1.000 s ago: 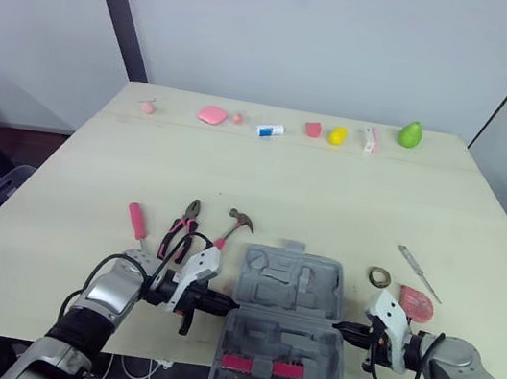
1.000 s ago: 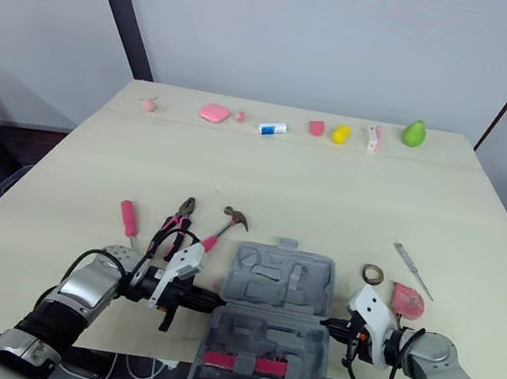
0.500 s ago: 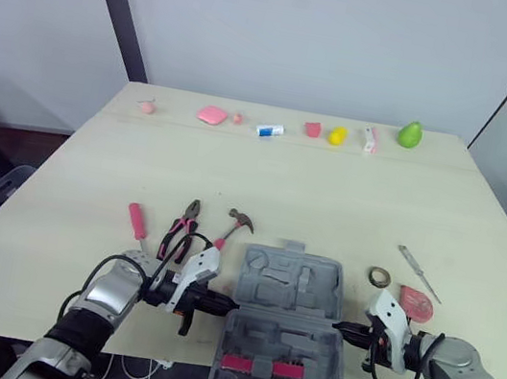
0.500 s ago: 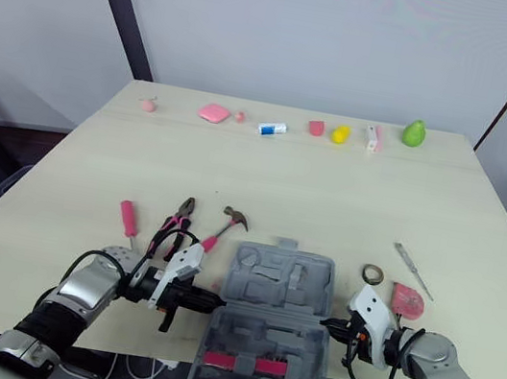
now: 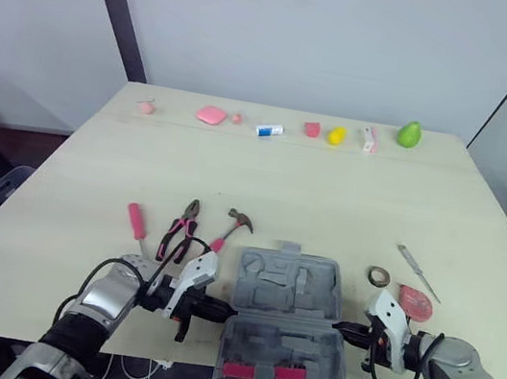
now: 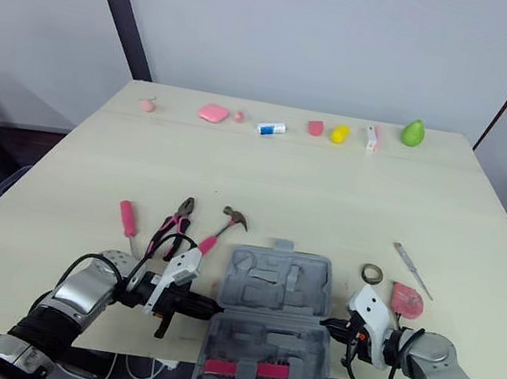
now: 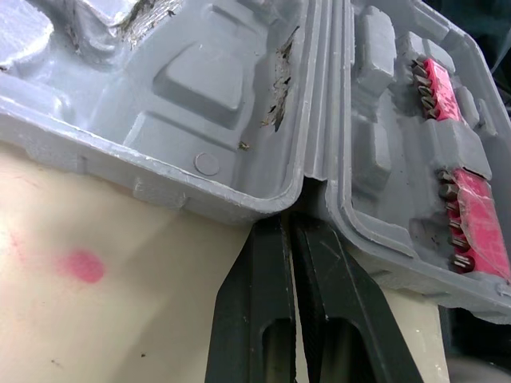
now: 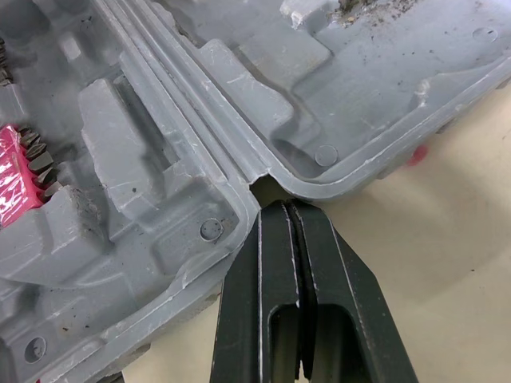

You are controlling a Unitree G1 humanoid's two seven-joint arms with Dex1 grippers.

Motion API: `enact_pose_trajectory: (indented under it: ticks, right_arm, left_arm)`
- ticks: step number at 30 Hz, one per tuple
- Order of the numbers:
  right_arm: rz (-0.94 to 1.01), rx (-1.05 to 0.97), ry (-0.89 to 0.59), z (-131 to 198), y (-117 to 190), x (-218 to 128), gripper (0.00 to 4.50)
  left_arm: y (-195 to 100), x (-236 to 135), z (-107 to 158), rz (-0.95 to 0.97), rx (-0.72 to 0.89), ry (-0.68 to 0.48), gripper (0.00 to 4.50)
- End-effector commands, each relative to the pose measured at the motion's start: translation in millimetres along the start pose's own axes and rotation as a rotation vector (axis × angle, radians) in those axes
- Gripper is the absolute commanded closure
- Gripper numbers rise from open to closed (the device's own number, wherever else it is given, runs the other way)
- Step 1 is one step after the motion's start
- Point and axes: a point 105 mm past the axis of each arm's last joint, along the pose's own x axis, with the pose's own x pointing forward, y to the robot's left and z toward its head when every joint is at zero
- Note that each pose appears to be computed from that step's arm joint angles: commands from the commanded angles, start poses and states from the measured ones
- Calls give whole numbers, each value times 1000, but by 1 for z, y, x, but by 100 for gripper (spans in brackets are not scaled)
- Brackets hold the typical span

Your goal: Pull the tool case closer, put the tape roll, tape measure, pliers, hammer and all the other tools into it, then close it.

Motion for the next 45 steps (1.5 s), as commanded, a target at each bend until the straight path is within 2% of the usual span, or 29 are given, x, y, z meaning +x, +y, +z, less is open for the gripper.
enact_pose_trajectory:
  ticks: [1,45]
  right_arm:
    - [36,-26,-42,13,7,4,450]
    - [10,-29,-39,12,1,3,450]
  left_arm:
    - [2,5,-5,18,-8,18,432]
    - [7,1,0,41,-16,13,432]
